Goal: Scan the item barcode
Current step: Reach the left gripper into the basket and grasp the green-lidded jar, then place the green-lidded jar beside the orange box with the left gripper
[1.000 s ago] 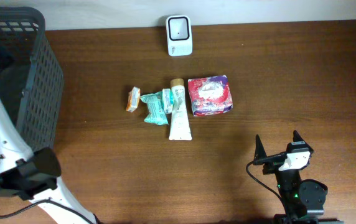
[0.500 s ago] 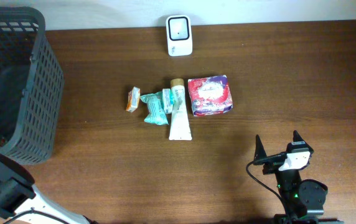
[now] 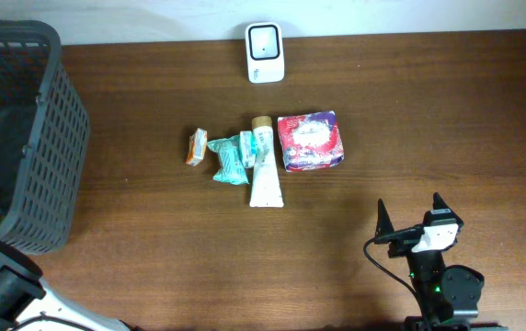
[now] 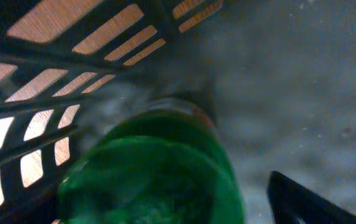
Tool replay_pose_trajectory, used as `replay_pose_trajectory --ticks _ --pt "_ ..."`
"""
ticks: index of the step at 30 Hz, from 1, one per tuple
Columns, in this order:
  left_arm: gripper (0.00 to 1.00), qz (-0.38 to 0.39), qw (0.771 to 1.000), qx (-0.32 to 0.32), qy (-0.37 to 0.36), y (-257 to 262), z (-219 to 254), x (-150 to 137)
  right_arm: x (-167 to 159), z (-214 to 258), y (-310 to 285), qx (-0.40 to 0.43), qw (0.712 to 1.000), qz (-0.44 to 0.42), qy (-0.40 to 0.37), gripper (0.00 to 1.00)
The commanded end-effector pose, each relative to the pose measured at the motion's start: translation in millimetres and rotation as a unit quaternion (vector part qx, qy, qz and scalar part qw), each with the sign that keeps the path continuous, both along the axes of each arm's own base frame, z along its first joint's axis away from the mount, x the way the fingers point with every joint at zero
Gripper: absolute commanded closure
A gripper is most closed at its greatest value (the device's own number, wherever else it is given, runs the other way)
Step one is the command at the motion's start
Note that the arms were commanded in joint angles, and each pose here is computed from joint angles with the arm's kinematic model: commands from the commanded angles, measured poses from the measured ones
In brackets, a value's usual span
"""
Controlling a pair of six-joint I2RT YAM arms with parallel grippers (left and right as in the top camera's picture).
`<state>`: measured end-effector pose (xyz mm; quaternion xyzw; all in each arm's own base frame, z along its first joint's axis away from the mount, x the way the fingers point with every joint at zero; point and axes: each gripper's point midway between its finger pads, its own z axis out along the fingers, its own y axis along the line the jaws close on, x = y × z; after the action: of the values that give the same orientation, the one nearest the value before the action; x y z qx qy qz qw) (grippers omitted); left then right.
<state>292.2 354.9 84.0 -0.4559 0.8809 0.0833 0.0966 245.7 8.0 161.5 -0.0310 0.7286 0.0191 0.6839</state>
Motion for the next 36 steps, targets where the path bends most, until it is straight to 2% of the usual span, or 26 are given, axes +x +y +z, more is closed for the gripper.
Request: replay_pose_trajectory --ticks 1,3,5,7,9,11,13,16,17,18,19,20,21,22,23,24,25,27,29,32,36 --pt "0.33 -0.01 1.0 -0.013 -0.011 -2.5 -3.4 0.9 0.2 -3.5 -1.7 0.002 1.0 -0.004 0.003 0.02" --pt "0.36 -0.01 1.0 -0.013 -0.012 -2.6 -3.0 1.3 0.2 -3.4 -1.7 0.002 1.0 -0.004 0.002 0.01" --pt "0.36 -0.019 0.998 -0.024 -0.046 -4.8 8.8 14.7 0.2 -3.5 -1.7 0.002 1.0 -0.004 0.003 0.02" --pt "0.5 -0.026 0.996 -0.008 -0.083 0.1 38.1 27.8 0.2 -3.5 -1.7 0.002 1.0 -0.004 0.003 0.01" --pt "0.43 -0.035 0.992 0.016 -0.123 0.1 75.7 35.0 0.2 -3.5 -1.7 0.002 1.0 -0.004 0.003 0.02" --pt "0.41 -0.069 0.975 0.011 -0.211 -18.6 127.7 54.4 0.2 -3.4 -1.7 0.002 1.0 -0.004 0.002 0.02" --pt "0.39 -0.134 0.935 0.016 -0.327 -57.8 209.6 72.3 0.2 -3.5 -1.7 0.002 1.0 -0.004 0.003 0.01" --pt "0.38 -0.174 0.889 0.078 -0.416 -112.5 317.6 70.3 0.2 -3.5 -1.7 0.002 1.0 -0.004 0.003 0.01" --pt "0.37 -0.205 0.863 0.1 -0.451 -148.7 361.8 66.7 0.2 -3.5 -1.7 0.002 1.0 -0.004 0.003 0.01" --pt "0.37 -0.238 0.843 0.105 -0.472 -179.1 385.1 65.9 0.2 -3.4 -1.7 0.002 1.0 -0.004 0.002 0.01" --pt "0.39 -0.295 0.809 0.094 -0.499 -233.8 410.3 63.5 0.2 -3.4 -1.7 0.002 1.0 -0.004 0.002 0.01" --pt "0.39 -0.338 0.79 0.072 -0.506 -278.2 416.6 61.5 0.2 -3.5 -1.7 0.002 1.0 -0.004 0.003 0.01" --pt "0.39 -0.39 0.776 0.024 -0.496 -331.0 408.5 62.1 0.2 -3.5 -1.7 0.002 1.0 -0.004 0.003 0.01" --pt "0.4 -0.427 0.777 -0.019 -0.463 -372.2 387.2 64.2 0.2 -3.5 -1.7 0.002 1.0 -0.004 0.003 0.01" --pt "0.39 -0.447 0.788 -0.045 -0.421 -397.0 362.8 65.3 0.2 -3.5 -1.7 0.002 1.0 -0.004 0.003 0.01" --pt "0.36 -0.464 0.815 -0.061 -0.342 -419.6 321.0 66.1 0.2 -3.5 -1.7 0.002 1.0 -0.004 0.003 0.01" --pt "0.34 -0.474 0.831 -0.064 -0.284 -430.8 292.0 66.9 0.2 -3.5 -1.7 0.002 1.0 -0.004 0.003 0.01" --pt "0.33 -0.486 0.859 -0.043 -0.155 -438.6 230.7 70.8 0.2 -3.5 -1.7 0.002 1.0 -0.004 0.003 0.01" --pt "0.34 -0.49 0.869 -0.018 -0.057 -439.7 177.2 86.7 0.2 -3.4 -1.7 0.002 1.0 -0.004 0.002 0.01" --pt "0.33 -0.488 0.871 -0.041 0.034 -445.3 102.0 110.6 0.2 -3.5 -1.7 0.002 1.0 -0.004 0.003 0.01" --pt "0.33 -0.473 0.876 -0.008 0.096 -429.6 24.4 145.0 0.2 -3.4 -1.7 0.002 1.0 -0.004 0.002 0.01"
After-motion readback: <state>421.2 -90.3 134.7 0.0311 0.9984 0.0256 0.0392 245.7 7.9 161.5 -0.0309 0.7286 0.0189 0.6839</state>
